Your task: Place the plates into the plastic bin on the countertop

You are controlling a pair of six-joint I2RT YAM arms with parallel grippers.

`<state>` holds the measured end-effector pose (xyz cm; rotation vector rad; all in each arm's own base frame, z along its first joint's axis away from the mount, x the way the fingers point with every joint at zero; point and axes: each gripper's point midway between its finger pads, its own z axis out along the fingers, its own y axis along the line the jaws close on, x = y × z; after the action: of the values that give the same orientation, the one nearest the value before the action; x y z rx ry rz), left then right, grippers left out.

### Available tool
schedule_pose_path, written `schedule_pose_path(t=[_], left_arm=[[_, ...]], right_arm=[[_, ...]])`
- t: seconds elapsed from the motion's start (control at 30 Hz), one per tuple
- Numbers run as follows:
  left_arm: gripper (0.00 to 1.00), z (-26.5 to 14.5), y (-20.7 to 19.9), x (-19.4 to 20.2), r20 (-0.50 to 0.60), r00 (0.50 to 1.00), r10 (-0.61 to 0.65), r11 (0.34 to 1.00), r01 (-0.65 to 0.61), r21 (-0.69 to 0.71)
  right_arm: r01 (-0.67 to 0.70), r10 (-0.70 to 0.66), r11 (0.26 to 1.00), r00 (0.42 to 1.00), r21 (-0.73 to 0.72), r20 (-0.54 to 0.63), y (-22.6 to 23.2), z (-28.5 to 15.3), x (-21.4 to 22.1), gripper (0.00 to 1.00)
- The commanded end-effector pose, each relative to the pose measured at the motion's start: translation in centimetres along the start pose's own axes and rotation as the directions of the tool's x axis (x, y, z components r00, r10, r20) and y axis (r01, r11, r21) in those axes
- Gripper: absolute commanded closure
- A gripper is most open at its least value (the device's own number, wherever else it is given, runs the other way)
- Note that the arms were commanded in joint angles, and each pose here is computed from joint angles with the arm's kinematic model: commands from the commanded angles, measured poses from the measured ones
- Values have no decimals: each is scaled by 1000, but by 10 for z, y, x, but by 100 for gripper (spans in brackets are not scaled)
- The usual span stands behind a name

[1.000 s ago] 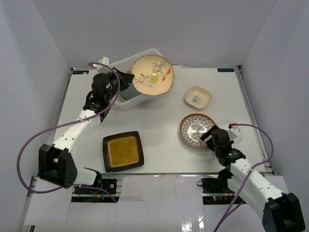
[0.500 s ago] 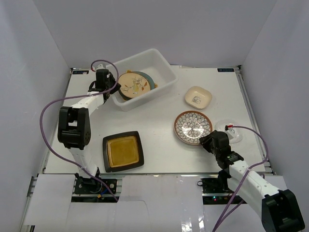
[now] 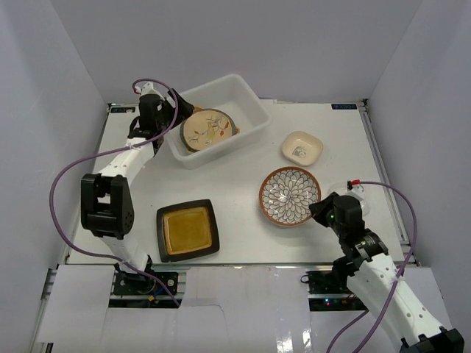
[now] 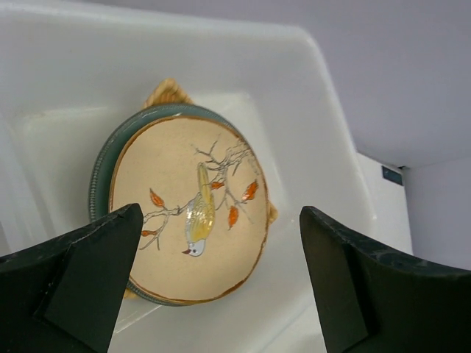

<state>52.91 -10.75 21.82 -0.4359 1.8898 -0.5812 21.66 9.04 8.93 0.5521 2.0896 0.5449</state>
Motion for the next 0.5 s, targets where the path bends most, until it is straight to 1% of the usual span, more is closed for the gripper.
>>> schedule_pose_path(t=[0.0,0.03,0.07,0.1,0.13,0.17,0.23,0.27,0.3,0.33,0.37,0.4,0.43,0.47], left_arm=[[2,-42,-38,-45,106,994,2,997,-10,82],[2,-50,-44,-48,111,994,-4,995,-8,104],[2,-70,-60,-57,126,992,-5,987,-15,162],[2,-81,-69,-60,129,991,-18,981,-7,194],[2,-91,-69,-52,110,994,-20,977,-4,213],[2,-119,-85,-60,137,990,-20,963,-18,268],[2,-149,-96,-49,112,994,-9,939,-30,344],[2,-179,-97,-40,114,993,-7,924,-37,381],[2,-199,-104,-22,51,999,10,897,-32,441],[2,-213,-101,-2,14,999,42,881,-44,472],[2,-232,-105,5,15,998,69,853,-67,517],[2,-269,-111,14,23,995,95,818,-91,568],[2,-281,-106,21,34,993,115,815,-114,568],[2,-289,-98,30,36,990,134,822,-131,555]], right_arm=[[59,17,932,978,-358,207,118,-45,-95,92],[75,7,918,978,-390,207,130,-48,-100,92],[91,-3,897,980,-433,201,144,-52,-104,92],[96,-3,887,979,-452,202,159,-52,-114,92],[112,11,856,972,-504,234,177,-58,-126,92],[126,6,834,971,-537,237,189,-60,-131,92],[161,-11,808,966,-567,258,216,-54,-147,92],[160,-42,816,975,-555,219,221,-33,-142,92],[179,-62,809,973,-560,221,230,-28,-145,92],[202,-63,780,967,-593,247,251,-33,-158,92],[201,-88,790,972,-579,217,256,-12,-153,92],[217,-104,787,969,-577,223,263,-5,-155,92],[239,-102,762,962,-602,252,285,-10,-167,92],[235,-122,778,966,-583,226,289,14,-161,92]])
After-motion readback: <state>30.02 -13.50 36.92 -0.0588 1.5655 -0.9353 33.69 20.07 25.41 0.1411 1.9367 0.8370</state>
